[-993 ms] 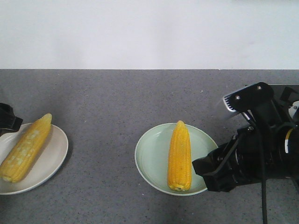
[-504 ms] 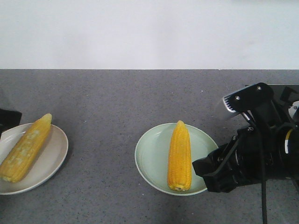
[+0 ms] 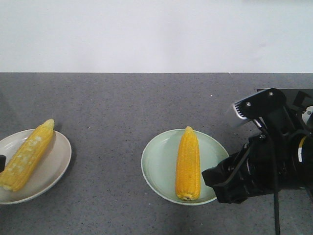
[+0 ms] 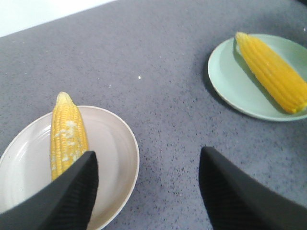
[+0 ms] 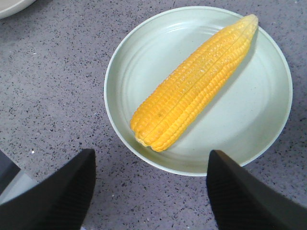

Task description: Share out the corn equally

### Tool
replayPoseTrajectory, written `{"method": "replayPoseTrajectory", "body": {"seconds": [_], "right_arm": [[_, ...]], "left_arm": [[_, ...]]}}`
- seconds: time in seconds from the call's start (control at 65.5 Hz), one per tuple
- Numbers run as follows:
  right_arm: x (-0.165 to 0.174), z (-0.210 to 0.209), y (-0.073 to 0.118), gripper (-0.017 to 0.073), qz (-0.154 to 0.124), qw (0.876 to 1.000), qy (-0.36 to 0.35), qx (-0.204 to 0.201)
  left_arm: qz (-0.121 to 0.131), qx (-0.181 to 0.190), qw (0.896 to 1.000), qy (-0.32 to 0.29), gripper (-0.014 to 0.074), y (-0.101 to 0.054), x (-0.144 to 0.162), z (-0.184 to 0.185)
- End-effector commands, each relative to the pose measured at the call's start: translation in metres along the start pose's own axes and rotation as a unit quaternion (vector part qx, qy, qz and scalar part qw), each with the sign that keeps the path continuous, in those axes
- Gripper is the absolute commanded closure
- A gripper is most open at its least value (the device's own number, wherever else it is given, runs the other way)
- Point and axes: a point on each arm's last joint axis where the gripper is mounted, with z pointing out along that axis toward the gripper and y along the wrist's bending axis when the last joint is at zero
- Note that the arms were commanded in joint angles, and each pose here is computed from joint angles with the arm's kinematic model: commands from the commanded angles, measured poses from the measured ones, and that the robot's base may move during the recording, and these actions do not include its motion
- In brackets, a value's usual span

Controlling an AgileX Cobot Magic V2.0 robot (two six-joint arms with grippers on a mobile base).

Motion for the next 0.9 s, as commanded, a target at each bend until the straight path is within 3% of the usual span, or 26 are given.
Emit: {"method": "replayPoseTrajectory", "body": {"seconds": [0.0,0.351,0.779,0.886], "right_arm": [[-0.0094,-0.0105,0.0027,0.0091,-0.002,0.999,-0.043,-0.002],[-0.0092,-0.0104,0.0028,0.0135,-0.002,0.999,-0.042,-0.003],[-0.0091,-0.0104,0.0027,0.0574,-0.004,0.999,-0.041,-0.003],[-0.0092,-0.0104,0.0027,0.0569,-0.004,0.999,-0.042,-0.003]], "left_arm": [[-0.022,-0.013,0.997,-0.069,0.019,0.0013,-0.0076,-0.003],[-0.031,-0.016,0.996,-0.079,0.0372,0.0027,-0.007,0.0012],[-0.031,-0.017,0.996,-0.084,0.0602,0.0029,-0.0078,0.001],[-0.031,-0.02,0.995,-0.094,0.0602,0.0035,-0.0097,0.0007]]}}
